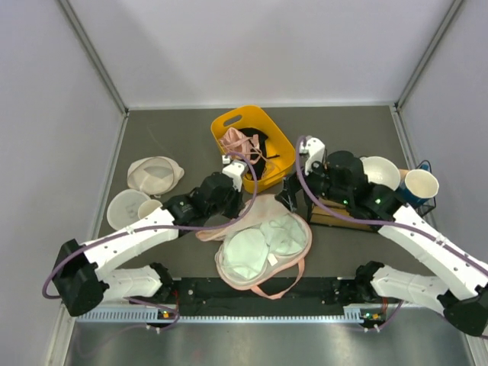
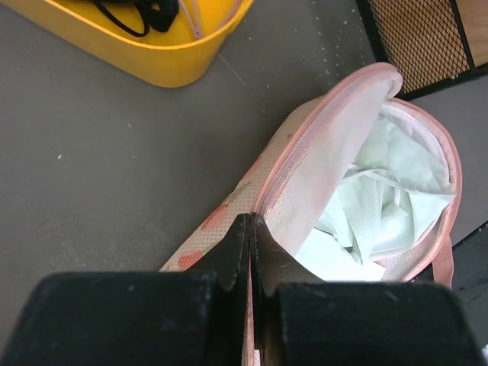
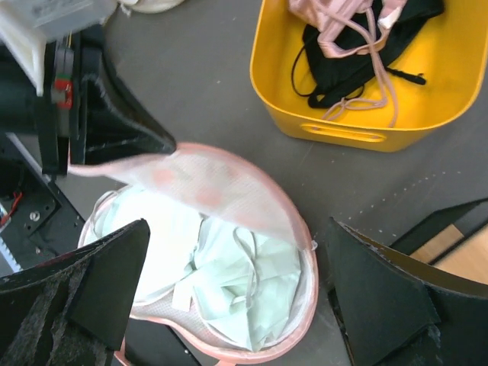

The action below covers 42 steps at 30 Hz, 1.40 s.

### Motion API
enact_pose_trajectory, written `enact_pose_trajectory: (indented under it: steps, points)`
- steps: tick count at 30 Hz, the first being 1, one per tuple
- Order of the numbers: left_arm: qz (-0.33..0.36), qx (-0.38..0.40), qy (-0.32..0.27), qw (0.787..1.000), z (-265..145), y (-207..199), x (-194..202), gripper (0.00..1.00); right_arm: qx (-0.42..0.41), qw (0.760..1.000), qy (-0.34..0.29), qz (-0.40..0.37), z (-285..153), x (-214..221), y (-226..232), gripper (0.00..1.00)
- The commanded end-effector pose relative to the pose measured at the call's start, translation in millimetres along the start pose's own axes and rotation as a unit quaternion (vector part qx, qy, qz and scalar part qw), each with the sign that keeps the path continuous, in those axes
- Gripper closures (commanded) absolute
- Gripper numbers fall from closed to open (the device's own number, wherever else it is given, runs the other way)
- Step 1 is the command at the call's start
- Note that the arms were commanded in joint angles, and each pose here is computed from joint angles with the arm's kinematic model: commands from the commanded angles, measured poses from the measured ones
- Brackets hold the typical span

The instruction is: Unzip the laundry bag and remove the bra

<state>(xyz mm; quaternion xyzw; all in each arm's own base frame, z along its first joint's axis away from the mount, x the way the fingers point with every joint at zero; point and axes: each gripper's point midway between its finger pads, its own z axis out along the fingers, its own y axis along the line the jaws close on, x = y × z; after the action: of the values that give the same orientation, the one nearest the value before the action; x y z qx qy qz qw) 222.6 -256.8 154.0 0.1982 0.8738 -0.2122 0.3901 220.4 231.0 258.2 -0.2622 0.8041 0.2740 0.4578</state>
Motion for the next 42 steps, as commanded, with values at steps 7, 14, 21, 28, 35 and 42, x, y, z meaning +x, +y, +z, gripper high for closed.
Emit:
enact_pose_trajectory:
  steps: [7,14,21,28,35,42]
  points:
    - [-0.047,0.017,-0.061,0.997,-29,23,-42,1.00,-0.036,0.991,0.036,-0.123,25,-9,45,0.01]
    - [-0.043,0.034,-0.052,0.997,-29,25,-38,1.00,-0.073,0.974,0.096,-0.191,60,44,84,0.01]
    - [-0.054,0.047,-0.044,0.996,-19,33,-30,1.00,-0.101,0.980,0.087,-0.146,90,93,98,0.03]
    - [-0.067,0.053,-0.037,0.996,-14,42,-21,1.00,-0.091,0.984,0.111,-0.107,111,139,91,0.06]
    - [-0.086,0.057,-0.044,0.994,-8,55,-20,1.00,-0.070,0.987,0.107,-0.099,124,152,85,0.10]
    - [-0.116,0.081,-0.051,0.989,0,59,-26,1.00,-0.053,0.986,0.120,-0.101,134,173,75,0.29]
